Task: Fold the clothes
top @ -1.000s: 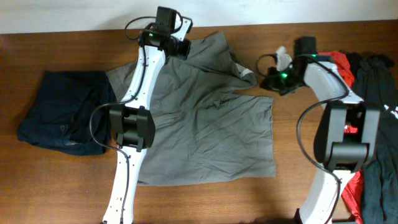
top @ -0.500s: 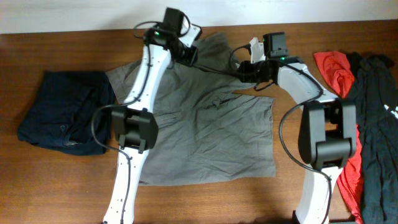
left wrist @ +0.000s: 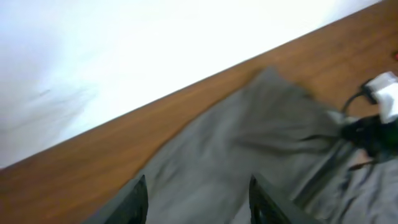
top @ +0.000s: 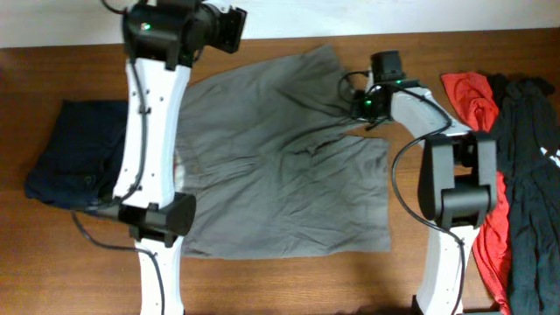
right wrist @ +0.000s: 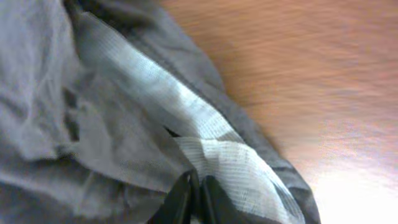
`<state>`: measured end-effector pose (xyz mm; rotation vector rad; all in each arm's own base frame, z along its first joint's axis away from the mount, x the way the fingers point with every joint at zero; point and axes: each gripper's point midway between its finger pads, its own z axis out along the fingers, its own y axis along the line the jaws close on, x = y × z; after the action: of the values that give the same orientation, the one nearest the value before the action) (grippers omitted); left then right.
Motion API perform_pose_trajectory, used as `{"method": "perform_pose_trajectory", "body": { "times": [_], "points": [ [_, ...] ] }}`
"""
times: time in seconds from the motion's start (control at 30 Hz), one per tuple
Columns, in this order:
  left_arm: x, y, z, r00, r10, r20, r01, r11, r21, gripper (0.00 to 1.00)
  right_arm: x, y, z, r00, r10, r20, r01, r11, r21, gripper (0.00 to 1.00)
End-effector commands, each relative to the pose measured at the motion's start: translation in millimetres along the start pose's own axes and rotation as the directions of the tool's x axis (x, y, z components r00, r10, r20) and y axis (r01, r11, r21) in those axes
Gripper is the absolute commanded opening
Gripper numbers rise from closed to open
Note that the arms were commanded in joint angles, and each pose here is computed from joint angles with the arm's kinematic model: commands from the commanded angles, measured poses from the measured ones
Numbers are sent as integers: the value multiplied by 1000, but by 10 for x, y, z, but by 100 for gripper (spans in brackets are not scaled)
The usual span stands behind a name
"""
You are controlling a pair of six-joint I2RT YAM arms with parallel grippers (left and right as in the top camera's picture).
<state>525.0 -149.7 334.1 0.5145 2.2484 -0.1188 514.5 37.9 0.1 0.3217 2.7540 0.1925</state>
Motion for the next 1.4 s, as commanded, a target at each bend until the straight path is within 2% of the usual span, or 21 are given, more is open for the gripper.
{"method": "perform_pose_trajectory", "body": {
  "times": [0.0,0.1,0.2,0.27,0.33,0.4,0.5,0.63,0.73,0.87,1.0,1.03,1.17,1.27,1.37],
  "points": [
    [170,118,9,997,4,-73,-10,998,-70,53,380,-1159,134,977,186,-100,-148,941,303,9],
    [339,95,5,990,0,-142,-9,998,-59,56,378,-1259,8,975,178,-136,-141,960,244,11],
    [489,89,-19,979,-4,-202,-7,999,-54,56,270,-1188,-222,985,116,-131,-96,984,149,23],
    [555,109,-60,973,-6,-229,-9,998,-65,56,157,-1112,-448,990,104,-97,-95,991,95,26],
    [634,177,-237,965,-8,-264,-22,994,-110,57,-59,-953,-939,995,99,-5,-99,995,11,32],
    [651,241,-439,963,-10,-270,-33,988,-152,67,-187,-867,-1365,993,86,77,-86,996,-9,35],
    [556,345,-828,977,-23,-211,-19,980,-198,79,-268,-754,-2013,979,70,189,-66,997,-27,40],
    [552,461,-1427,982,-140,-125,106,963,-249,84,-136,-596,-2850,951,70,302,-53,997,-62,54],
    [576,483,-1735,977,-201,-73,180,956,-232,86,131,-539,-3328,937,87,337,-66,995,-74,56],
    [759,588,-1974,962,-263,-79,234,936,-263,87,496,-502,-3707,933,104,345,-81,993,-82,58],
    [1154,574,-2064,931,-324,-170,275,926,-260,87,868,-495,-3864,947,127,296,-107,991,-82,59],
    [1473,578,-2070,899,-361,-246,290,915,-280,87,1035,-502,-3889,957,132,259,-116,990,-76,59],
    [2036,454,-1856,821,-424,-382,351,903,-247,87,1336,-534,-3826,978,149,146,-143,988,-51,65],
    [2579,224,-1509,721,-436,-539,399,897,-192,87,1491,-573,-3666,985,162,61,-160,987,-31,68],
    [3071,38,-1121,638,-434,-636,447,881,-154,87,1589,-616,-3432,984,178,-10,-178,984,-15,68]
  ]
}}
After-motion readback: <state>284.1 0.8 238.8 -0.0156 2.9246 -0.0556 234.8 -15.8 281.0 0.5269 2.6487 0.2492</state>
